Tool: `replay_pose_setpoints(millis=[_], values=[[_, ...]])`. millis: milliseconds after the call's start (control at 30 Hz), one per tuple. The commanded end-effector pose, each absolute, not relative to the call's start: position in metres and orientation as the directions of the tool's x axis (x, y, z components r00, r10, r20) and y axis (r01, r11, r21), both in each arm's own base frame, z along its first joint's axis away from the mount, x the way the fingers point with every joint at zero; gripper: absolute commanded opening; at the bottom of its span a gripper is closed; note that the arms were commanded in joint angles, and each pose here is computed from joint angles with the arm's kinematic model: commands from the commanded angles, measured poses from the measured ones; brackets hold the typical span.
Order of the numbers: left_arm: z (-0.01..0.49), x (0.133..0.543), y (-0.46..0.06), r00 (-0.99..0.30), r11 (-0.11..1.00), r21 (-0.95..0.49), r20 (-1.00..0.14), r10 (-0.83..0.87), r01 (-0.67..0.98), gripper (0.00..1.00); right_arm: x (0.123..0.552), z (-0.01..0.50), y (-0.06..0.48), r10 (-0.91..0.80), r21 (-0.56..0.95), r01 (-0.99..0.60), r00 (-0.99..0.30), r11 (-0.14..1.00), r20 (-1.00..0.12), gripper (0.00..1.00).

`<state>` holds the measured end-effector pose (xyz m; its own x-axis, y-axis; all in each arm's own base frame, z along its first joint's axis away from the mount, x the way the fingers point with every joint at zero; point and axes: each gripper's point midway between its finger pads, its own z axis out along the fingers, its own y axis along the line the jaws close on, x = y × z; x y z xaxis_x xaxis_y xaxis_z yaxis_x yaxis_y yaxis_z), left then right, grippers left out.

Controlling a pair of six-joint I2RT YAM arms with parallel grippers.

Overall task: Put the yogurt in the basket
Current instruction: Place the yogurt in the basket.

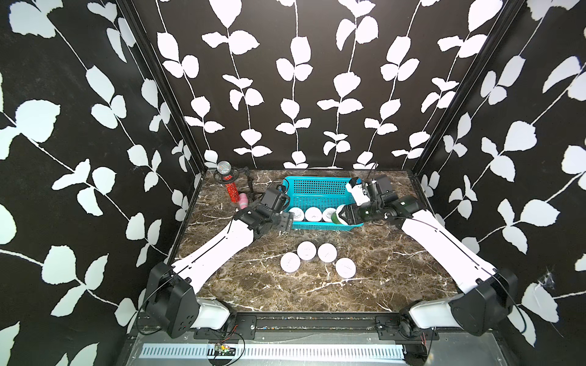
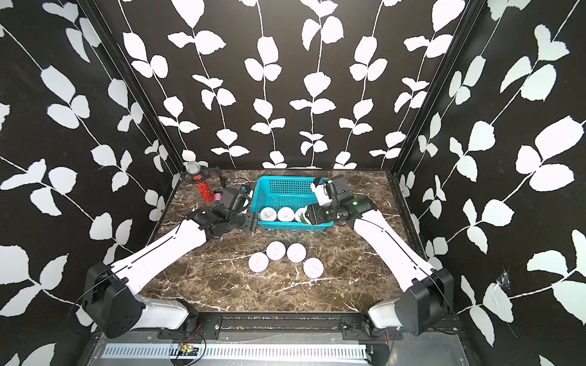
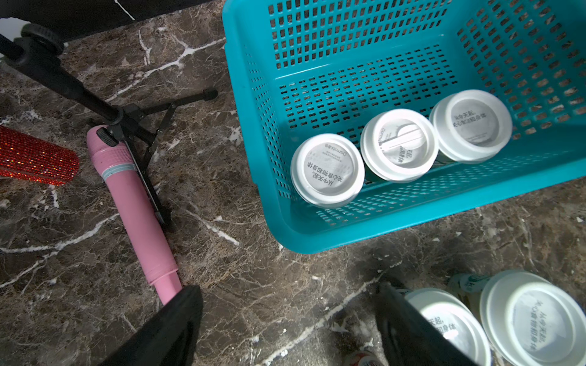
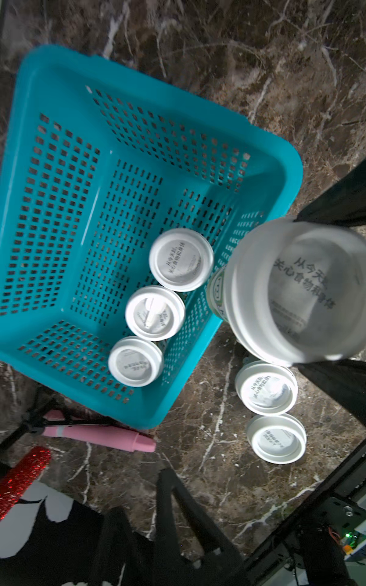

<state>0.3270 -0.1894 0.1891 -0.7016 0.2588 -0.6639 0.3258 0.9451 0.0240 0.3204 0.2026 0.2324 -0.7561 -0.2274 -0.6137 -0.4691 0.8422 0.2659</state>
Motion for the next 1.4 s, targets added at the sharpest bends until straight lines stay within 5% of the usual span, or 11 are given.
replay_pose_setpoints(millis=[0, 567, 1367], values=[[0.198, 0.33, -0.188, -0.691, 0.945, 0.026, -0.676, 0.258, 0.327, 0.86, 0.347, 0.256, 0.198, -0.155, 0.255, -0.429, -0.717, 0.867, -0.679, 0.52], [0.195, 0.331, -0.189, -0.695, 0.945, 0.026, -0.672, 0.257, 0.325, 0.86, 0.401, 0.21, 0.171, -0.224, 0.043, -0.304, -0.782, 0.952, -0.581, 0.5], [0.195, 0.331, -0.19, -0.695, 0.945, 0.027, -0.671, 0.259, 0.327, 0.86, 0.409, 0.152, 0.174, -0.314, -0.004, -0.339, -0.868, 0.941, -0.385, 0.5]])
